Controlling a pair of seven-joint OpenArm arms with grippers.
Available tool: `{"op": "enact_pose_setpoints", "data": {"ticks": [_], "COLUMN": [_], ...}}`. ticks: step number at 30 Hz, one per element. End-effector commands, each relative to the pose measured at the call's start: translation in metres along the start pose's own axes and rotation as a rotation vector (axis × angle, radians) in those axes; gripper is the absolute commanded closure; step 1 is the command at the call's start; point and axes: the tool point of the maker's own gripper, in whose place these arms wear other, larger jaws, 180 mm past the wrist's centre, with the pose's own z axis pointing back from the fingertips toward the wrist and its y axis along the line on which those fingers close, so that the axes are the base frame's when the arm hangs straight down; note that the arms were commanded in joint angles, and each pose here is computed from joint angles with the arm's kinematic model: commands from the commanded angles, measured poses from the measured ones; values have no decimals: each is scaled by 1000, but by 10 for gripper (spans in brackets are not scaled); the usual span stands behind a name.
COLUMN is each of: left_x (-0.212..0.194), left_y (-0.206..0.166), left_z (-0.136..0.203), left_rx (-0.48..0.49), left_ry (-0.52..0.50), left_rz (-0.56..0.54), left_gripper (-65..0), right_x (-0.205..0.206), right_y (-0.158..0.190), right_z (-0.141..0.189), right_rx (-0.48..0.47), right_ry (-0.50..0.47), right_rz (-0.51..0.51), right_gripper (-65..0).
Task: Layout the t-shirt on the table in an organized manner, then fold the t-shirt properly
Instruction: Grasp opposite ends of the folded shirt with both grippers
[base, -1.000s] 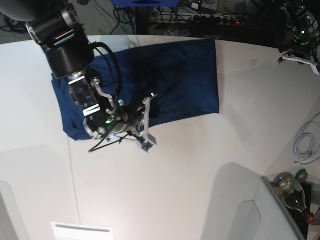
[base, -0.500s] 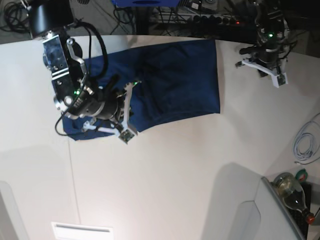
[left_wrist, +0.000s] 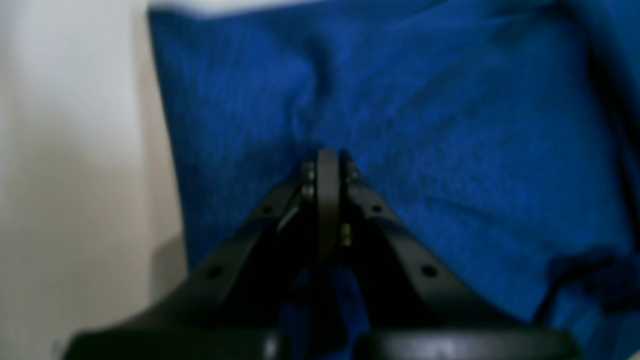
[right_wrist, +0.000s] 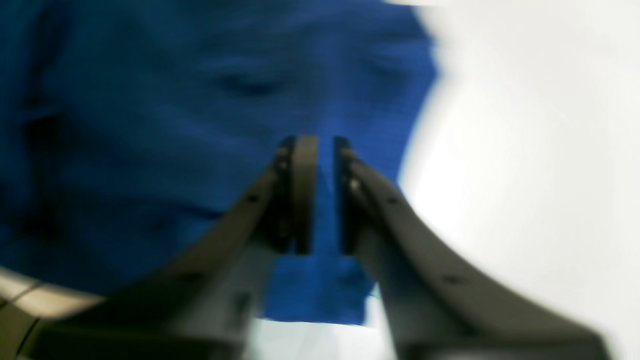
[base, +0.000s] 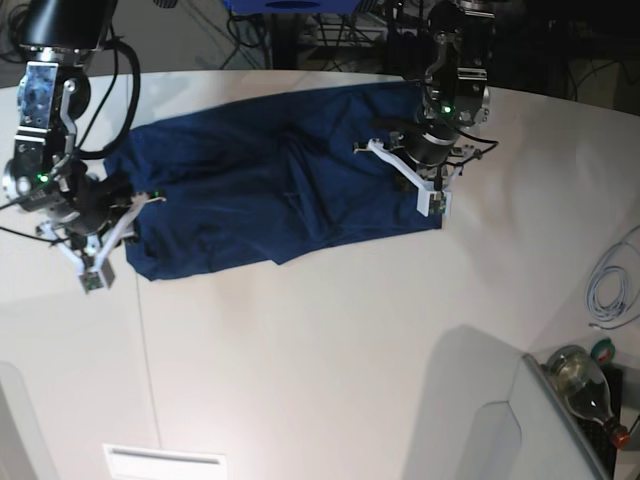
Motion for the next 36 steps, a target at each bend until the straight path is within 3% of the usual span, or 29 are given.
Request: {"op": "enact_pose_setpoints", "data": {"ticks": [1,4,5,8,13,22,29,33,36], "left_x": [-5,-6,-2,2,21,89,61,32,28], "left_y": [12,31,40,44,37,41,113,142,141], "left_z": [-5,-12,-13,-14,-5,20,52,48,39], "left_rx": [28,70,97,111,97,108,268,317,310], "left_ry": [32,9,-2,-14,-76,-252,-203,-119,-111], "left_rz": [-19,-30,-30,-27,-26,-50,-19,-30,-28], "left_gripper": [0,0,0,0,0,0,0,0,0], "right_x": [10,8,5,3,-23,-20,-34,-48,-51], "right_y": [-9,-22,-24,-26,-13,2,-1,5,24], "right_z": [4,8,7,0,-10,-32,-47,-49,-48], "right_rx": [-12,-15,5,112,296,369,352,375,435], "right_ry": [-39,-70,-80,-112,-53,9,38,88,121], "right_rz": [-17,-120,-170,-303,-459,-446,-478,-488,-397], "right_gripper": [-252,-459,-483,-461,-458,-455,-455,-455,-453]}}
